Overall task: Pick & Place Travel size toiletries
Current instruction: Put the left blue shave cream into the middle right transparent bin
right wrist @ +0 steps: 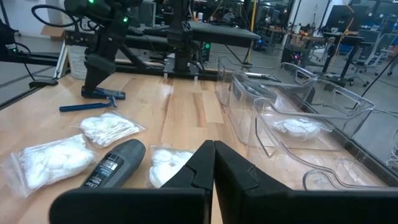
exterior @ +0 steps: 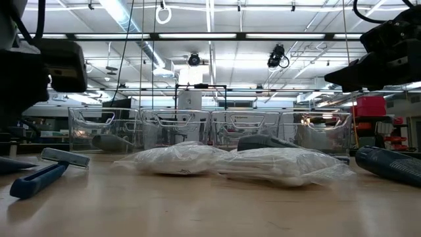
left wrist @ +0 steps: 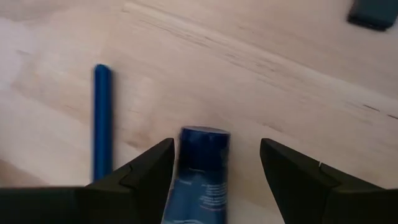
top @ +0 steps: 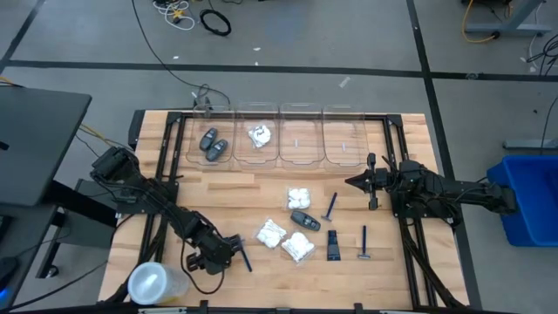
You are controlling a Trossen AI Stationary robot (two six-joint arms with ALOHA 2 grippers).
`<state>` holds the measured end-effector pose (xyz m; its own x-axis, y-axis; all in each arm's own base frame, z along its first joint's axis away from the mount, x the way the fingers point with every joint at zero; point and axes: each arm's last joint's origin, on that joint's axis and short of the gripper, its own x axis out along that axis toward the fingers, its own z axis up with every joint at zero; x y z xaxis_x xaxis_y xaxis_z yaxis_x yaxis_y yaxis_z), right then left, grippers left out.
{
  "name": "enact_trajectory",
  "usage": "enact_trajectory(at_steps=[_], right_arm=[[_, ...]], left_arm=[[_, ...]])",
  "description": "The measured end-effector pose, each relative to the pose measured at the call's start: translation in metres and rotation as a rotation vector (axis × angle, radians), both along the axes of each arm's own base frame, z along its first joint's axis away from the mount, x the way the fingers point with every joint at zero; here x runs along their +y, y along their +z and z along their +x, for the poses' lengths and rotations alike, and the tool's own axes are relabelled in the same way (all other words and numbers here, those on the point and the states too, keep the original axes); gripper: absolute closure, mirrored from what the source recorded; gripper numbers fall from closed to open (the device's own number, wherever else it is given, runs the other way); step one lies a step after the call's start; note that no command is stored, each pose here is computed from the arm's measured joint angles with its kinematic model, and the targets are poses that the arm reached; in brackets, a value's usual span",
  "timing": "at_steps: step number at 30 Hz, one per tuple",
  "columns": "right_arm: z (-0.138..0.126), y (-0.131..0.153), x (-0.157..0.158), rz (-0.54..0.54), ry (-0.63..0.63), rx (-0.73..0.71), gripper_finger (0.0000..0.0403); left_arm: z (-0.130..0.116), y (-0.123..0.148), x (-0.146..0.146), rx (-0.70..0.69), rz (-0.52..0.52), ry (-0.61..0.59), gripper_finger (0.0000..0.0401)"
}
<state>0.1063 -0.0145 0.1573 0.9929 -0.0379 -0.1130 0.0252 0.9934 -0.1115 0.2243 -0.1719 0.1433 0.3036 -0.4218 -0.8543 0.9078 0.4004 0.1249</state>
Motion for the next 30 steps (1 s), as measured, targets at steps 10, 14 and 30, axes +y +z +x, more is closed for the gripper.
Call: enact_trajectory(at_steps=[10,14,30], right_arm=[[0.0,0.0,0.0,0.0,0.0,0.0,0.0389],[0.0,0.0,0.0,0.0,0.0,0.0,0.0389],[0.0,0.0,0.0,0.0,0.0,0.0,0.0389]], left_arm=[[-0.004,-0.007,0.002,0.001,-0.007,-0.006,0.0153],[-0.005,-0.01,0.004,-0.008,-0.003,-0.006,0.0154],[-0.009,-0.014,0.006,0.018,-0.005,-0.005,0.0206]])
